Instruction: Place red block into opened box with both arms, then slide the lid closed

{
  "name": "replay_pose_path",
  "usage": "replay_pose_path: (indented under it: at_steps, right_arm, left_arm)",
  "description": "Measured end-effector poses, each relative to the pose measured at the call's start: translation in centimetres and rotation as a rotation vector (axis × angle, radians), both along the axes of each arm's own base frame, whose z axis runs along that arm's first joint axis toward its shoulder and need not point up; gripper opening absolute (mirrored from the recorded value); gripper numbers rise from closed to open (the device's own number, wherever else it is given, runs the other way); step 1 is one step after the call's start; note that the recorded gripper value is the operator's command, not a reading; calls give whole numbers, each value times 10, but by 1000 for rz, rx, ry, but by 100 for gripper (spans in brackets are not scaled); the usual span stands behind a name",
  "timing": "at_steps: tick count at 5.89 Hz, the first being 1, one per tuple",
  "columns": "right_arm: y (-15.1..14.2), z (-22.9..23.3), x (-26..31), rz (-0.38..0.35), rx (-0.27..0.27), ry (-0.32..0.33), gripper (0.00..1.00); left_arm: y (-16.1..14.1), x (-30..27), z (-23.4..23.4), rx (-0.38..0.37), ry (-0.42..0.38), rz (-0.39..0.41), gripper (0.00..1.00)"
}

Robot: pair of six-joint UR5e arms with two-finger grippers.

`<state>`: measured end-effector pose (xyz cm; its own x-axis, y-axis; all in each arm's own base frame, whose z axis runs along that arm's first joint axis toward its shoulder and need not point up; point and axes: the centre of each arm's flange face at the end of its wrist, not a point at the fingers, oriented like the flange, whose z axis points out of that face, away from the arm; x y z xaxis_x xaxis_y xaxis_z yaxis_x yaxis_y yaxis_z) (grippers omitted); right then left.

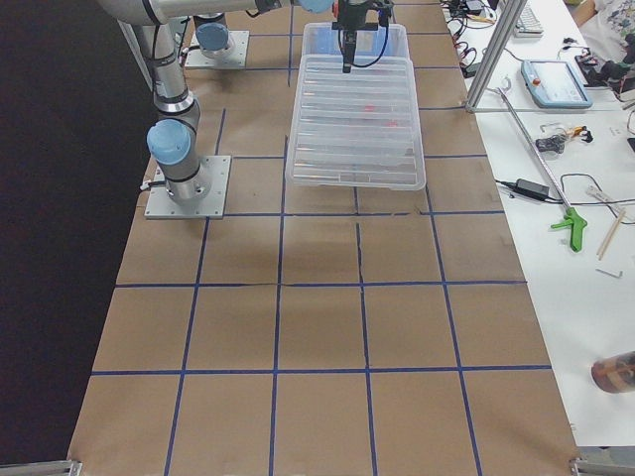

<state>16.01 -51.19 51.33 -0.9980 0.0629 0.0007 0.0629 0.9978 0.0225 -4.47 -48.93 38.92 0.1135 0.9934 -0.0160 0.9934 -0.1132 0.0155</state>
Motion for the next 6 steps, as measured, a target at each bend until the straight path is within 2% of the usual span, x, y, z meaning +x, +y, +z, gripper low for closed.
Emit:
replay_pose_path:
  at_steps: [1,3,6]
  right_arm:
    - [0,0,0,0,0,0,100]
    - [0,0,0,3,0,1,100]
    - [0,0,-1,4,0,2,100]
  left_arm:
    - [11,-11,22,0,2,16,15]
    - [21,-25,37,8,-3,43,15]
    - [13,-63,23,14,20,182,15]
